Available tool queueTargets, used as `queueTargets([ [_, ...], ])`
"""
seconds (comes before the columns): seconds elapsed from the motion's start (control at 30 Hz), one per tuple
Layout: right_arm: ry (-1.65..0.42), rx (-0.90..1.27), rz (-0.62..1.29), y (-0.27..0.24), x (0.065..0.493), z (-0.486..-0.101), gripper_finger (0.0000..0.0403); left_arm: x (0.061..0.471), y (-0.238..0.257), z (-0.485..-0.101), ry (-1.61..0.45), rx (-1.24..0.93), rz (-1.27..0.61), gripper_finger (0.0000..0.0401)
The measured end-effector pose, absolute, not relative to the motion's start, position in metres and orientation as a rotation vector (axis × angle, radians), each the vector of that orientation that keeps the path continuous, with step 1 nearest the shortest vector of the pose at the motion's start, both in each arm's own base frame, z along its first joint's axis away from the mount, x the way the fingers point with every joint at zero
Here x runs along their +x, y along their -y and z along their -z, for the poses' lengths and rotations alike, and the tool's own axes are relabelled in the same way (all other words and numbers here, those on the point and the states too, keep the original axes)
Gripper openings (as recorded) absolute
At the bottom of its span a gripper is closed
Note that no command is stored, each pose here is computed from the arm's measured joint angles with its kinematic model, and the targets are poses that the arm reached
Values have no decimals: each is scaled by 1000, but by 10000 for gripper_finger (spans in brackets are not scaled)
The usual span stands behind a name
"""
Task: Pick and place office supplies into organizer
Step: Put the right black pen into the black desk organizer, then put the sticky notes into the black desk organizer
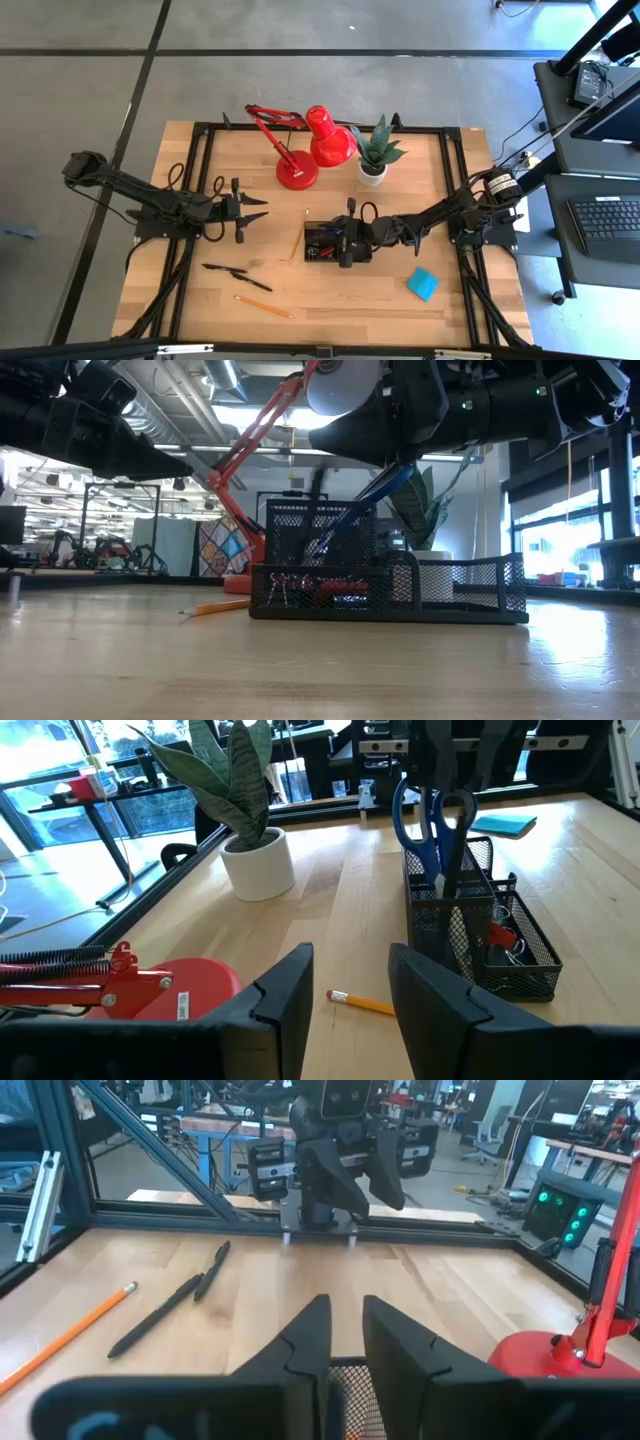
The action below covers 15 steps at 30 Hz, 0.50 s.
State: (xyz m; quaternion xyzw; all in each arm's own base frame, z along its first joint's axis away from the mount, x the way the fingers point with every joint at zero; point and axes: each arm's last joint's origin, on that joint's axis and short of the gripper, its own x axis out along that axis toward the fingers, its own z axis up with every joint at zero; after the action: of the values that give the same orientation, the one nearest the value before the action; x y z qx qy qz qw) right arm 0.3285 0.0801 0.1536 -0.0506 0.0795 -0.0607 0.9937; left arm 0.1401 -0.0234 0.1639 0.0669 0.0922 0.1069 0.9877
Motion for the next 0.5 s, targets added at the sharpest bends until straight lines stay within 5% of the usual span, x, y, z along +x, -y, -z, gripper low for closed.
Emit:
queueTargets([
  [0.5,-119,-100,122,-80,328,-155,67,140,23,-164,-185,134,-215,127],
])
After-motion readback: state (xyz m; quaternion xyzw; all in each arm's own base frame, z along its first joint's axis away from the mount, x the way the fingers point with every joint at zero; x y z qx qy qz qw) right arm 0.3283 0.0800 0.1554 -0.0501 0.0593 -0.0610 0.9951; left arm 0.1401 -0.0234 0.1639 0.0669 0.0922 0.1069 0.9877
